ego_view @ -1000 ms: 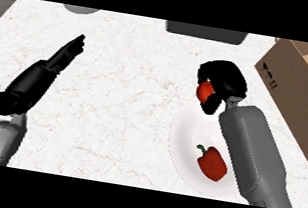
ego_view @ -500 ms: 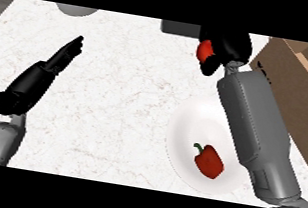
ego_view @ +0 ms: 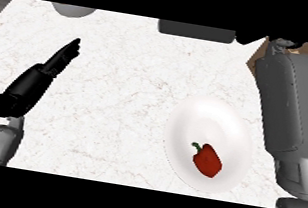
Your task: Pick the tomato from the plate and place it in the cardboard box
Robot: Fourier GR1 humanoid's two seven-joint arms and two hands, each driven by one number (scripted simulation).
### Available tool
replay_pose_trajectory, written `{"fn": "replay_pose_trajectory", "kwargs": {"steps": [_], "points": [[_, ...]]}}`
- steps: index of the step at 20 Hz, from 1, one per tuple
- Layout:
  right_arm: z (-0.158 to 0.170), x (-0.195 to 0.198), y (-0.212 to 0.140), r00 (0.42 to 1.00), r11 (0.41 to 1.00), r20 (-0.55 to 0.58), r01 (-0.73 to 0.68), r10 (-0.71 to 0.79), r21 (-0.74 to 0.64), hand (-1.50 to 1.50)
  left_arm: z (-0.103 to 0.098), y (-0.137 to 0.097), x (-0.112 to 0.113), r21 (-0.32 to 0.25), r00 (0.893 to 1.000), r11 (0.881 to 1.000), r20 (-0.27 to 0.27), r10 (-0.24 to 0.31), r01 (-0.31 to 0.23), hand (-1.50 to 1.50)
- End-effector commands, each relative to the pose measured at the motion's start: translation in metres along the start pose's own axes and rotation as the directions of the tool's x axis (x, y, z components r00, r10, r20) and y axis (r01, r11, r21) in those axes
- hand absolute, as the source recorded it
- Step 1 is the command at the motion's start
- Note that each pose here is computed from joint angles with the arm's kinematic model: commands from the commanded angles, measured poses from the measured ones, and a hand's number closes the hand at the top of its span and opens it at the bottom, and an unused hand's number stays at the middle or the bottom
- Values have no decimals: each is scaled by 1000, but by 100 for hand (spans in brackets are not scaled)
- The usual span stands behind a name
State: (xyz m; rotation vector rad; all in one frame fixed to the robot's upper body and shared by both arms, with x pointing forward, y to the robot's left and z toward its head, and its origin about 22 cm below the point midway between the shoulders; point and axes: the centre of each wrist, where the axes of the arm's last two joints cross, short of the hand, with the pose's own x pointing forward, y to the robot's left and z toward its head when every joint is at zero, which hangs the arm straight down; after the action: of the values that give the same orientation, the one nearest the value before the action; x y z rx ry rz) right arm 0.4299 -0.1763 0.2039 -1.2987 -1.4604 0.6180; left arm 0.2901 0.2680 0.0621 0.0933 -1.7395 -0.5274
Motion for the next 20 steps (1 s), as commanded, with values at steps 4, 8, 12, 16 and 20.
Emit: {"fn": "replay_pose_trajectory", "kwargs": {"steps": [4,8,12,16,20], "points": [[-31,-66,-34,978,993,-201,34,-57,-112,150,-5,-10,27,18,1000,1000,27,-4,3,0],[-49,-100,-54,970,992,-245,-18,-13,-122,150,-8,12,-4,1,1000,1000,14,-21,21,0],[-50,-142,-53,956,992,-268,-117,124,41,150,-1,7,20,-18,1000,1000,26,-18,19,0],[-53,-183,-61,922,957,-342,-83,180,278,150,2,1,0,-19,1000,1000,18,-17,17,0],[-51,-207,-63,926,930,-332,-51,181,364,150,-6,9,16,-17,1000,1000,21,-12,12,0]]}}
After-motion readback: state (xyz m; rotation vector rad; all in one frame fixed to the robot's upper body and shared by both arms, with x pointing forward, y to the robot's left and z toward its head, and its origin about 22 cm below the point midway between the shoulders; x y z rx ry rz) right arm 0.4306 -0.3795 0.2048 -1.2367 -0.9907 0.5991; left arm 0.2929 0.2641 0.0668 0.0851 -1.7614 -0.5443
